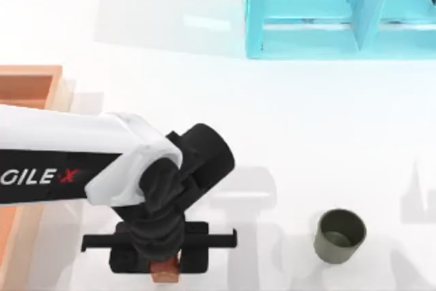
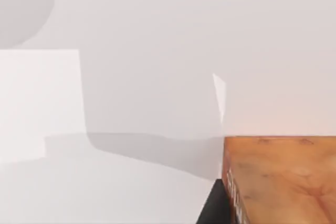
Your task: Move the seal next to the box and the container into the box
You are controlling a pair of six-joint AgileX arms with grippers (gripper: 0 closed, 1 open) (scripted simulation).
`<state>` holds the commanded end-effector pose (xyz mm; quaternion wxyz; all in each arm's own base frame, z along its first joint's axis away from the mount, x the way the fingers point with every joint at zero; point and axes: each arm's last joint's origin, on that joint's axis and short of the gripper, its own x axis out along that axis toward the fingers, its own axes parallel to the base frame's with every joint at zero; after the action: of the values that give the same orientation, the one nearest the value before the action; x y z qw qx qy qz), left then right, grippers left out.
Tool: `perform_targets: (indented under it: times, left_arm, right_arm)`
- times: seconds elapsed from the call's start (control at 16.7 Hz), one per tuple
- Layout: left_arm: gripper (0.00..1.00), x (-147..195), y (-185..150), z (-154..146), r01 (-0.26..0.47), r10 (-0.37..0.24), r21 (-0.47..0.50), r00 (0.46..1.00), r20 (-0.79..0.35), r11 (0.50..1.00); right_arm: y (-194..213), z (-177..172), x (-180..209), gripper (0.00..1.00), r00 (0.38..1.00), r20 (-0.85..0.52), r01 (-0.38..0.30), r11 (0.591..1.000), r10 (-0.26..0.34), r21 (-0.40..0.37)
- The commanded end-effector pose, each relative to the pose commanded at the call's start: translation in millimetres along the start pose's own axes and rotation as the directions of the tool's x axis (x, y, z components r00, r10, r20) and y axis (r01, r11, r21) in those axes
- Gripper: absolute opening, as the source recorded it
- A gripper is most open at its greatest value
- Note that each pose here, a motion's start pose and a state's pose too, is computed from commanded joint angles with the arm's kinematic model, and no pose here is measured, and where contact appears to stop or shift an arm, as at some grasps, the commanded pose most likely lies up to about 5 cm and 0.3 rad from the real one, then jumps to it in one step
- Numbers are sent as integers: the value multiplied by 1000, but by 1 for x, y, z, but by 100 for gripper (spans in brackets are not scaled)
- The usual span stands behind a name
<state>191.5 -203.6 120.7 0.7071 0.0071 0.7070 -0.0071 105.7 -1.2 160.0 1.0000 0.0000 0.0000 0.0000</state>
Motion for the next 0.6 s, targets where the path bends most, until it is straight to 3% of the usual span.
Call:
perform_targets:
  times: [0.42, 0.6]
  left_arm:
    - [0, -1, 0, 1, 2, -2, 1, 1000, 2, 1000]
    - [0, -21, 17, 9, 10, -10, 2, 1000, 10, 1000]
  right_arm:
    - [0, 0, 0, 100, 1000, 0, 0, 1000, 0, 0]
    - [0, 0, 0, 100, 1000, 0, 0, 1000, 0, 0]
